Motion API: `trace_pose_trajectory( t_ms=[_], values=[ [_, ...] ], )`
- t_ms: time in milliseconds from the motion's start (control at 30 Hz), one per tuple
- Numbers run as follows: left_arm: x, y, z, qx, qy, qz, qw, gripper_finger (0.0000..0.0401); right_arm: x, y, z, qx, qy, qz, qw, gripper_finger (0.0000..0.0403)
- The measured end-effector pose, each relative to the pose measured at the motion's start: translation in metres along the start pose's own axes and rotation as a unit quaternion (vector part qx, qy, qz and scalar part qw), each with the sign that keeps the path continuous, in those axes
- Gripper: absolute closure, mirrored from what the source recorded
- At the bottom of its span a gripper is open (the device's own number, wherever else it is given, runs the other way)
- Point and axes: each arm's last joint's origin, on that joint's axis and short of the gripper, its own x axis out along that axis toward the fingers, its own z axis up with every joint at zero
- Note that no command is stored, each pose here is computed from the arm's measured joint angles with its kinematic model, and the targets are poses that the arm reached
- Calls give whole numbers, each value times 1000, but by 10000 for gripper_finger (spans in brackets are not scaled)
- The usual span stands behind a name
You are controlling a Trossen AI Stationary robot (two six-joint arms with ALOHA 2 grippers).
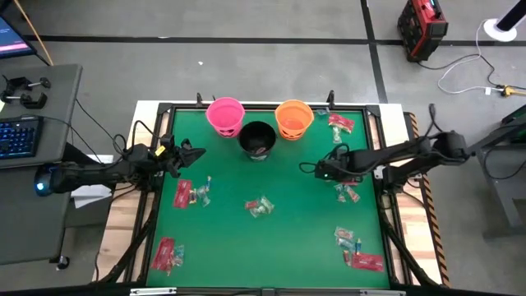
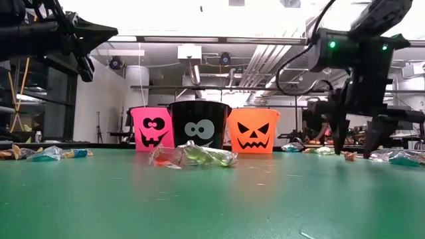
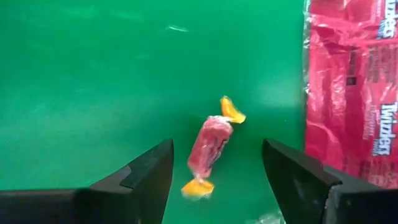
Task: Sort candy by brand, put in halloween buckets
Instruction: Put the orange candy into the black bucket
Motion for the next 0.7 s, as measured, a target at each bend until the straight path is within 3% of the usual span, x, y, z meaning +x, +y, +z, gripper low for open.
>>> trace_pose_trajectory(
  t_ms=[100, 200, 400, 567, 700],
  values=[
    [0, 0, 0, 0, 0, 0, 1000, 401, 6, 2, -1, -4, -6, -14, 1000, 172],
    [0, 0, 0, 0, 0, 0, 1000, 401, 8, 1, -2, -9, -6, -24, 1000, 208],
    [0, 0, 0, 0, 0, 0, 1000, 401, 2, 3, -1, -66, -10, 2, 998, 376],
    [0, 0, 0, 0, 0, 0, 1000, 401, -28, 22, 10, -98, -36, 74, 992, 368],
    [0, 0, 0, 0, 0, 0, 1000, 401, -77, 56, 27, -135, -141, 195, 961, 391]
  ],
)
